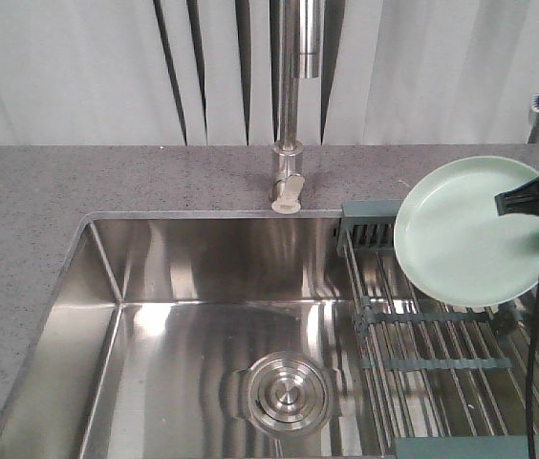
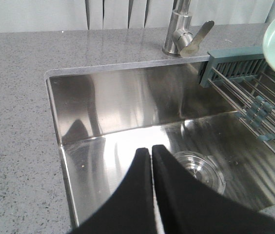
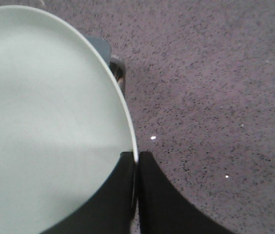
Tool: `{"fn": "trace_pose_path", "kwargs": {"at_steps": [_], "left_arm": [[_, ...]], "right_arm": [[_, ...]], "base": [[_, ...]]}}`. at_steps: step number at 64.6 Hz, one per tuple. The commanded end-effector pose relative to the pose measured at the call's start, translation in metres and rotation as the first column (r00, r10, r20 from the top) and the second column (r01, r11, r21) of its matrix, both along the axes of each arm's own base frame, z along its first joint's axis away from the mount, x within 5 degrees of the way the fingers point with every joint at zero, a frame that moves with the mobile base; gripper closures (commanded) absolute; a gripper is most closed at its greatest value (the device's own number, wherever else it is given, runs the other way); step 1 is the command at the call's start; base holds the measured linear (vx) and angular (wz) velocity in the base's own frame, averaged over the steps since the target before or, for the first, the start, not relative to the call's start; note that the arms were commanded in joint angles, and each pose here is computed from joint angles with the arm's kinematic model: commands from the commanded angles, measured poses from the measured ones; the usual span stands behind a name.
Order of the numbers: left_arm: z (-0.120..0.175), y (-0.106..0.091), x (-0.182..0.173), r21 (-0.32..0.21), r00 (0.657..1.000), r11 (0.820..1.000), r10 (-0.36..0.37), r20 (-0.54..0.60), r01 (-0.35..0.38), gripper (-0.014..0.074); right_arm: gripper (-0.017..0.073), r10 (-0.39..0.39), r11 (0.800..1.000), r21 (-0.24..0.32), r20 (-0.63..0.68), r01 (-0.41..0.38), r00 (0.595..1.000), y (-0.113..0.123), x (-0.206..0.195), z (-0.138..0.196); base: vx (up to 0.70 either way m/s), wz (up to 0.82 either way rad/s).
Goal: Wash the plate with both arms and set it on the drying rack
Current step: 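Lower the plate onto the drying rack and open the right gripper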
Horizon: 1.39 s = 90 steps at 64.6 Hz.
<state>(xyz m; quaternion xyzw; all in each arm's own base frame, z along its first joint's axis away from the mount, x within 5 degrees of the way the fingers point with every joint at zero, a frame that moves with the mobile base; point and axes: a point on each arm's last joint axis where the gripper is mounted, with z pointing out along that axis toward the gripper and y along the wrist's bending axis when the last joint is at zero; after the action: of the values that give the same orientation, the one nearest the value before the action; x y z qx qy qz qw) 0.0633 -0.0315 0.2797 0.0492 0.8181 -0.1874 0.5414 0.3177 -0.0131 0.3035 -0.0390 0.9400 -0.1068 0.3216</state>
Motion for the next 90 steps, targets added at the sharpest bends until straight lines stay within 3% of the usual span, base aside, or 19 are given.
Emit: {"fn": "trace_pose_path", "kwargs": {"at_steps": [1,14,29,54,63,80,90], "left_arm": [[0.013,0.001,0.003,-0.033,0.998,0.999,0.025,0.06,-0.023,0.06],[0.013,0.001,0.003,-0.033,0.998,0.999,0.025,0.06,-0.023,0.06],[0.013,0.001,0.003,-0.033,0.998,0.999,0.025,0.06,-0.023,0.06],[0.013,0.001,0.003,-0.033,0.998,0.999,0.025,0.06,-0.023,0.06],[0.013,0.001,0.003,-0.033,0.998,0.999,0.025,0.06,-0.023,0.06],[0.013,0.001,0.003,-0.033,0.998,0.999,0.025,0.06,-0.023,0.06],[0.013,0.001,0.003,-0.033,0.998,0.999,0.025,0.06,-0.023,0.06]], "right_arm": [[0.0561,0.03,0.999,-0.021,0.058,-0.029,0.998,0.0,0.013,0.005],[0.0561,0.036,0.999,0.001,-0.029,-0.036,0.999,0.002,0.03,-0.028],[0.0561,0.111,0.993,0.038,-0.105,-0.108,0.988,0.009,0.038,-0.051],[0.0529,0.122,0.992,0.039,-0.122,-0.118,0.985,0.009,0.041,-0.058],[0.0438,0.122,0.992,0.039,-0.12,-0.118,0.985,0.009,0.041,-0.058],[0.0132,0.117,0.993,0.022,-0.12,-0.115,0.986,0.007,0.041,-0.057],[0.005,0.111,0.994,0.027,-0.095,-0.109,0.989,0.007,0.037,-0.047]], "base": [[0.0,0.0],[0.0,0.0],[0.0,0.0],[0.0,0.0],[0.0,0.0],[0.0,0.0],[0.0,0.0]]}}
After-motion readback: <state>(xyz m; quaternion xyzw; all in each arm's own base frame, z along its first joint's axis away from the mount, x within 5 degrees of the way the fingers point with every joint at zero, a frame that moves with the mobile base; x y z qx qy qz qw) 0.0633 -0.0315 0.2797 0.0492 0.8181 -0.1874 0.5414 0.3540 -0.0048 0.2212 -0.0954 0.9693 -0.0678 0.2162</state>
